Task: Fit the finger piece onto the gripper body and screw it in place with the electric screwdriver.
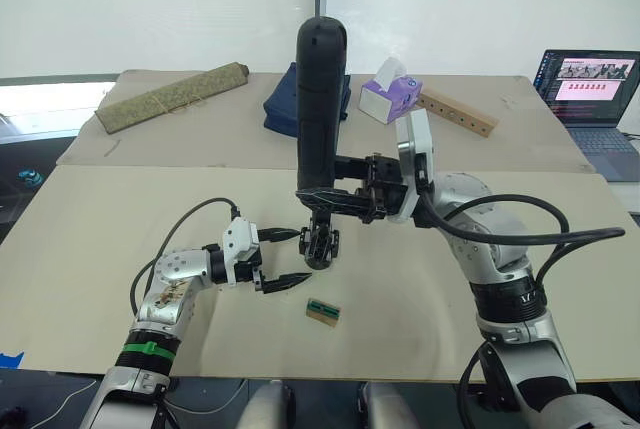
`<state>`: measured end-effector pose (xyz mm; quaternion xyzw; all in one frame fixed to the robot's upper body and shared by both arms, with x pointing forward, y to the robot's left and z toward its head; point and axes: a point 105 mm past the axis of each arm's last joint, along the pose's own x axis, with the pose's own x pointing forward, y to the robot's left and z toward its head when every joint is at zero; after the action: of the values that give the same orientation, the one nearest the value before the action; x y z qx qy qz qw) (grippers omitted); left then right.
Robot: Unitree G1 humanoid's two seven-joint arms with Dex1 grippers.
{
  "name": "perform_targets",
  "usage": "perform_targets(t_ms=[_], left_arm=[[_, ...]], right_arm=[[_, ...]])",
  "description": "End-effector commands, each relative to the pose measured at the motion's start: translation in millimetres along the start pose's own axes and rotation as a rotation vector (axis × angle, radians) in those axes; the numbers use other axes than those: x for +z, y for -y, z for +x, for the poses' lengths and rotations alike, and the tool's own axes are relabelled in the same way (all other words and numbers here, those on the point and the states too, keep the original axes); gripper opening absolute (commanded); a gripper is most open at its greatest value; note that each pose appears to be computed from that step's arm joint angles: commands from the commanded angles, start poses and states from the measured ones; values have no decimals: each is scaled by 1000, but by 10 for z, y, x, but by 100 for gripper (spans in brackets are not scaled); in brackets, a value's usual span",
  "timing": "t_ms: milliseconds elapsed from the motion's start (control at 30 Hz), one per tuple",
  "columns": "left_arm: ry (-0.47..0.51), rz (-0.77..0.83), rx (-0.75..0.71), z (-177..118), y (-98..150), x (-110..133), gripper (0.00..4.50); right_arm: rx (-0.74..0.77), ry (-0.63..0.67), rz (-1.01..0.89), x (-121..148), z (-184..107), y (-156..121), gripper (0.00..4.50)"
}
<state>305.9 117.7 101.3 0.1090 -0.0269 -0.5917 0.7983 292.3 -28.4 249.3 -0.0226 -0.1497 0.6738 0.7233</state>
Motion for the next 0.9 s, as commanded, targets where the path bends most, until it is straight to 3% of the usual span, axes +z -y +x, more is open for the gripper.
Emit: perform_targets(t_ms=[33, 900], left_arm=[[5, 15, 0, 12, -7, 15, 450], [7, 14, 6, 29, -9, 33, 450]], right_arm=[[12, 52, -72, 158, 7, -32, 190], [9, 50, -68, 110, 25, -33, 190]])
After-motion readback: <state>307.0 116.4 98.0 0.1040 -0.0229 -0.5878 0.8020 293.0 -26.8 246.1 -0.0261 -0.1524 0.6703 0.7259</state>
